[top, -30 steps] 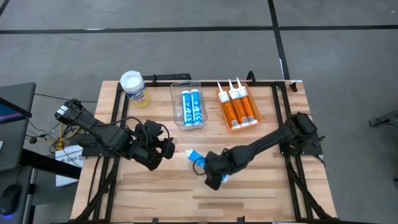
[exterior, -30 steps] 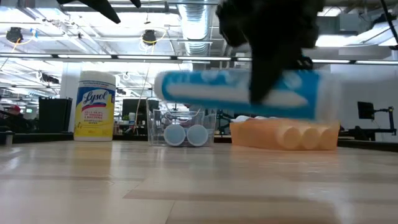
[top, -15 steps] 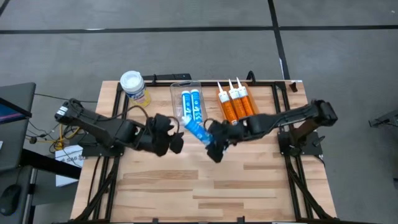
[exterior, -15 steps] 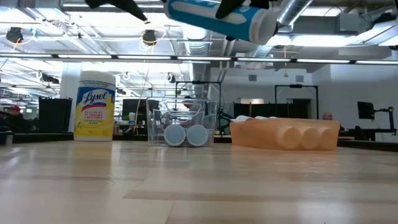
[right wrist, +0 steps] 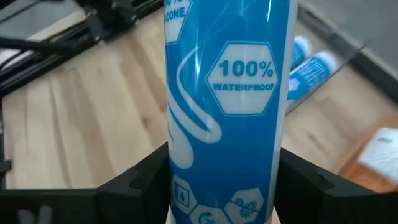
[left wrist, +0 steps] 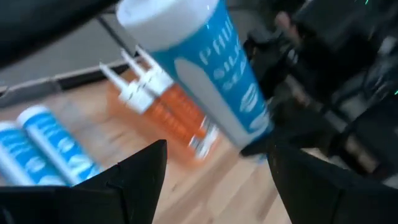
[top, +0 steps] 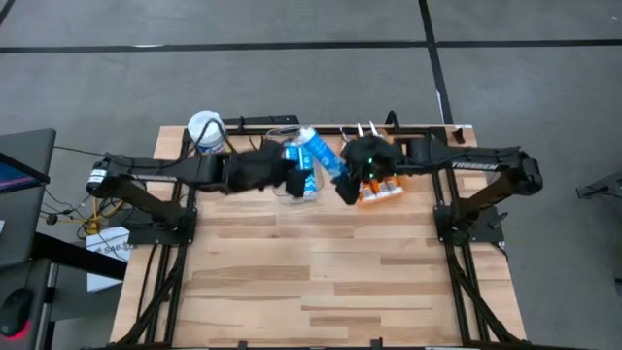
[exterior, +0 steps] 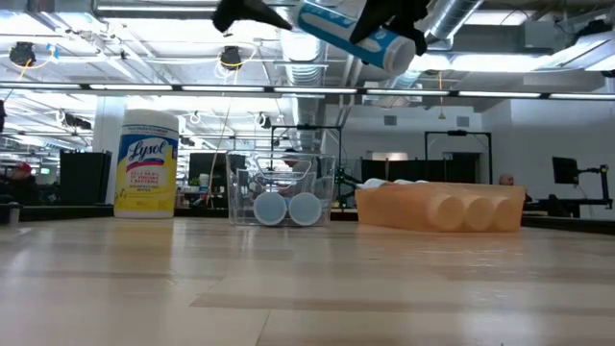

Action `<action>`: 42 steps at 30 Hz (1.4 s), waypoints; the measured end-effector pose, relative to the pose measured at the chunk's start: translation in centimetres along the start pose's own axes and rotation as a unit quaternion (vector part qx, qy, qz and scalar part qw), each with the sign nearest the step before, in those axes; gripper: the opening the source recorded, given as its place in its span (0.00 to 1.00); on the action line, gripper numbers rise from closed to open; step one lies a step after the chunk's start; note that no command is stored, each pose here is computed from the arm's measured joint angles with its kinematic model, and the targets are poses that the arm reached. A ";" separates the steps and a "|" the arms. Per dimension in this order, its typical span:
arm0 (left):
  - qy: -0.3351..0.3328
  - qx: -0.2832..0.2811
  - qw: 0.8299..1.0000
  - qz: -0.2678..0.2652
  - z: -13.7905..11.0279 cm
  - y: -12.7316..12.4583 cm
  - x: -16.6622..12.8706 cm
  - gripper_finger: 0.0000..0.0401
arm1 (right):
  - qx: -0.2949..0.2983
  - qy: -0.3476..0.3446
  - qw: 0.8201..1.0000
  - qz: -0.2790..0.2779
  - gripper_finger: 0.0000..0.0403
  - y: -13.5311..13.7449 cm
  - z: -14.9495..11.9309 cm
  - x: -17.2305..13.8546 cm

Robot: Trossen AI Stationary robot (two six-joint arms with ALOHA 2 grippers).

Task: Pick & place silicon tubes, Sealant and Lysol wipes
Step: Put the blue sealant into the transparent bin

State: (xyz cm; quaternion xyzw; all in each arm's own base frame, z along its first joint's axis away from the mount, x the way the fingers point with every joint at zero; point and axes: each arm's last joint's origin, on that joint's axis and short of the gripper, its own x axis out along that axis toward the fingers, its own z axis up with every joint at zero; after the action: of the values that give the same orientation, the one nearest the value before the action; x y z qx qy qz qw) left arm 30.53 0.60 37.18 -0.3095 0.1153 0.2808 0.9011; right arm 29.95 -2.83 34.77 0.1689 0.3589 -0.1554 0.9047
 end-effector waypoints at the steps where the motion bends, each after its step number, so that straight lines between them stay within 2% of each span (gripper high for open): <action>1: -0.009 -0.011 1.000 -0.008 0.6 0.3 0.3 0.67 | 0.000 -0.003 1.000 -0.002 0.50 -0.4 0.2 0.0; 8: -0.060 -0.076 0.991 -0.095 1.5 2.7 3.5 0.67 | 0.003 -0.031 0.999 0.035 0.50 -2.1 1.7 0.6; 13: -0.079 -0.117 0.986 -0.090 1.2 4.5 4.8 0.67 | 0.012 -0.042 0.998 0.051 0.50 -2.8 2.3 1.0; 18: -0.111 -0.131 0.978 -0.120 1.8 5.1 5.7 0.67 | 0.020 -0.068 0.995 0.072 0.50 -2.6 2.9 0.9; 25: -0.118 -0.154 0.971 -0.140 2.0 5.6 7.3 0.67 | 0.027 -0.069 0.994 0.084 0.50 -2.3 3.0 1.4; 28: -0.112 -0.163 0.971 -0.134 2.0 6.1 7.7 0.62 | 0.034 -0.058 0.994 0.084 0.50 -2.3 2.9 2.2; 32: -0.107 -0.159 0.974 -0.117 2.0 6.7 7.9 0.48 | 0.036 -0.047 0.995 0.084 0.50 -1.9 2.7 3.7; 34: -0.098 -0.154 0.978 -0.105 1.9 7.0 8.0 0.48 | 0.047 -0.043 0.994 0.085 0.51 -1.8 2.7 4.5; 38: -0.072 -0.157 0.983 -0.069 1.4 7.6 8.2 0.48 | 0.043 -0.037 0.995 0.078 0.60 -1.9 2.6 5.1; 42: -0.055 -0.144 0.988 0.002 0.7 8.9 8.6 0.48 | 0.038 -0.036 0.997 0.065 0.63 -2.2 2.6 4.9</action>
State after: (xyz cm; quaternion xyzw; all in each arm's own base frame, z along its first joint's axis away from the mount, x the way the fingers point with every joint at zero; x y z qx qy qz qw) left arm 32.47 10.59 30.06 -0.4200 0.0244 0.3133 0.8514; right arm 34.00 -6.65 32.69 0.2200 0.3079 -0.1156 0.9184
